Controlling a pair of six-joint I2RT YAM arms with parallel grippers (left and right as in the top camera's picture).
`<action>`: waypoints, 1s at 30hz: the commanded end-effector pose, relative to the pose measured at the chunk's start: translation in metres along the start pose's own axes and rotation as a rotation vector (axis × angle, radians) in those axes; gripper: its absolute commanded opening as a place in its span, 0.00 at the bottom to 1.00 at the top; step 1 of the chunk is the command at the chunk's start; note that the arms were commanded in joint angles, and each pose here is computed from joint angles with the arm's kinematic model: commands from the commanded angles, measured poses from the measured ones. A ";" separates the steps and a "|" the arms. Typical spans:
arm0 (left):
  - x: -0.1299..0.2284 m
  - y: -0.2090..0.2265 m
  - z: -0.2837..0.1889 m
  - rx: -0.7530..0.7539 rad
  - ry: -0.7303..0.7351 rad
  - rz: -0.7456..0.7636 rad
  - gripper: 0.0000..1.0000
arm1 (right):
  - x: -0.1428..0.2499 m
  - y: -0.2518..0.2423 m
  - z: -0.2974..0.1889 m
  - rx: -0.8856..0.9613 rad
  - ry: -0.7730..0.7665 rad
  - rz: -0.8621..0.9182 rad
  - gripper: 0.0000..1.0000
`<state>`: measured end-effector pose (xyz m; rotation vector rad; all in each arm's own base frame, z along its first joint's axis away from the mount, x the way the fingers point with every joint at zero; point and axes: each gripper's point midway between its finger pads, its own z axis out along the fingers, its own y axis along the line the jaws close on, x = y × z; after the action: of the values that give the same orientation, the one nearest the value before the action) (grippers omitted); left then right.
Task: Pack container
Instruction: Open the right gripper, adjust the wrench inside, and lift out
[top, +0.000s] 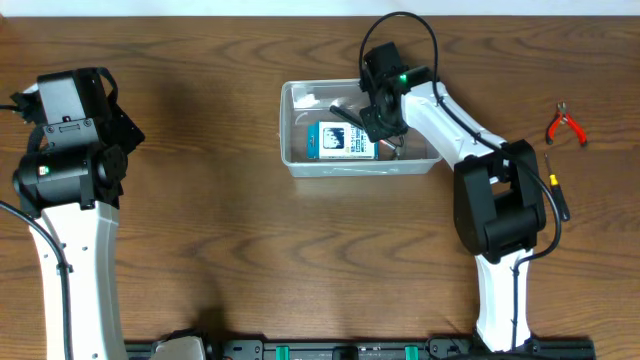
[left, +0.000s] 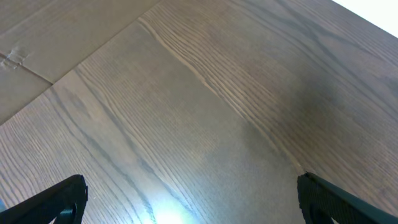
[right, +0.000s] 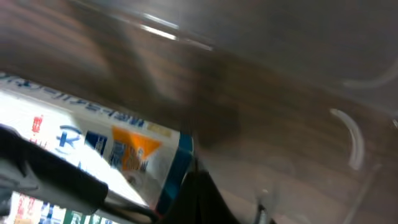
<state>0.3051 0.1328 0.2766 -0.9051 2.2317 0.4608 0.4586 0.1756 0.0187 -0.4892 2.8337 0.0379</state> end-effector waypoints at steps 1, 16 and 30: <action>-0.004 0.004 -0.001 -0.019 -0.012 -0.015 0.98 | 0.015 0.021 0.007 -0.073 0.029 -0.040 0.01; -0.004 0.004 -0.001 -0.018 -0.013 -0.015 0.98 | -0.024 0.019 -0.055 -0.073 -0.125 -0.106 0.01; -0.004 0.004 -0.001 -0.018 -0.012 -0.015 0.98 | -0.017 0.003 -0.112 -0.009 -0.146 -0.150 0.07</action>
<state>0.3051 0.1328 0.2766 -0.9051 2.2317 0.4608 0.4427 0.1819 0.1240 -0.6430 2.6688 0.1116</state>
